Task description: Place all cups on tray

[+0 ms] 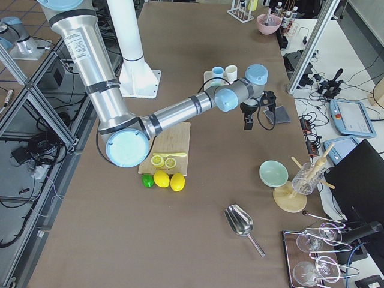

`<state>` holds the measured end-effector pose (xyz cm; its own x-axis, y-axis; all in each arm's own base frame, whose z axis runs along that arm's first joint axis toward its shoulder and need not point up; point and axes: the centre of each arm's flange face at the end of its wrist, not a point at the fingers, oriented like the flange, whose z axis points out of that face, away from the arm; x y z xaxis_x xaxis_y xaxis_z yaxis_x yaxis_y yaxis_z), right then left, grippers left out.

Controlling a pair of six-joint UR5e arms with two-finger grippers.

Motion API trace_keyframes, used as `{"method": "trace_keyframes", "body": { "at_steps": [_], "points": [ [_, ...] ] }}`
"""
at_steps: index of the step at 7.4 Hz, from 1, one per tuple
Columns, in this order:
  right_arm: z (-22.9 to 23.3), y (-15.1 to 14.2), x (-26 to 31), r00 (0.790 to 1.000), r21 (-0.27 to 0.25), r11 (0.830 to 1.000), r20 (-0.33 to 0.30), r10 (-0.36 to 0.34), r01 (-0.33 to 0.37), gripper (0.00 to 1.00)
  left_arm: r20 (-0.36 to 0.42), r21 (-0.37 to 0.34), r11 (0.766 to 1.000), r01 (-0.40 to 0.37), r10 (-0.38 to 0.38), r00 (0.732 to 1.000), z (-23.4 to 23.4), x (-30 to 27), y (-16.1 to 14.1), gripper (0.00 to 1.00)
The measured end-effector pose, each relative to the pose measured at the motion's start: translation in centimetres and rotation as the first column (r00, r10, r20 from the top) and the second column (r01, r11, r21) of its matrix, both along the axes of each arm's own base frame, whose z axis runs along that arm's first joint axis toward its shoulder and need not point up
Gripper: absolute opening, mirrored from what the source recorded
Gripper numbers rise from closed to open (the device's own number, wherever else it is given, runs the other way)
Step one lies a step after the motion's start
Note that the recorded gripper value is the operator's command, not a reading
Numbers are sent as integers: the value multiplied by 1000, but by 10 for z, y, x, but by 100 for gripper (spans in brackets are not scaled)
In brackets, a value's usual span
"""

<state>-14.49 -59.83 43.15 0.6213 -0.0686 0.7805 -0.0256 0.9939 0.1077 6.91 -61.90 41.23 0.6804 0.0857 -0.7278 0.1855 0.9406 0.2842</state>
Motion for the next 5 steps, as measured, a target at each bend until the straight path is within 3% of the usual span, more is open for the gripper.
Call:
{"method": "trace_keyframes", "body": {
  "at_steps": [3, 5],
  "points": [
    [102, 50, 86, 998, 1, 1000, -62, -21, 21, 100, 27, -76, 997, 21, -19, 999, 64, -27, 29, 98],
    [147, 85, 129, 997, -3, 1000, -80, -22, 22, 100, 75, -68, 998, -6, 12, 997, 114, -73, 68, 98]
  ]
}}
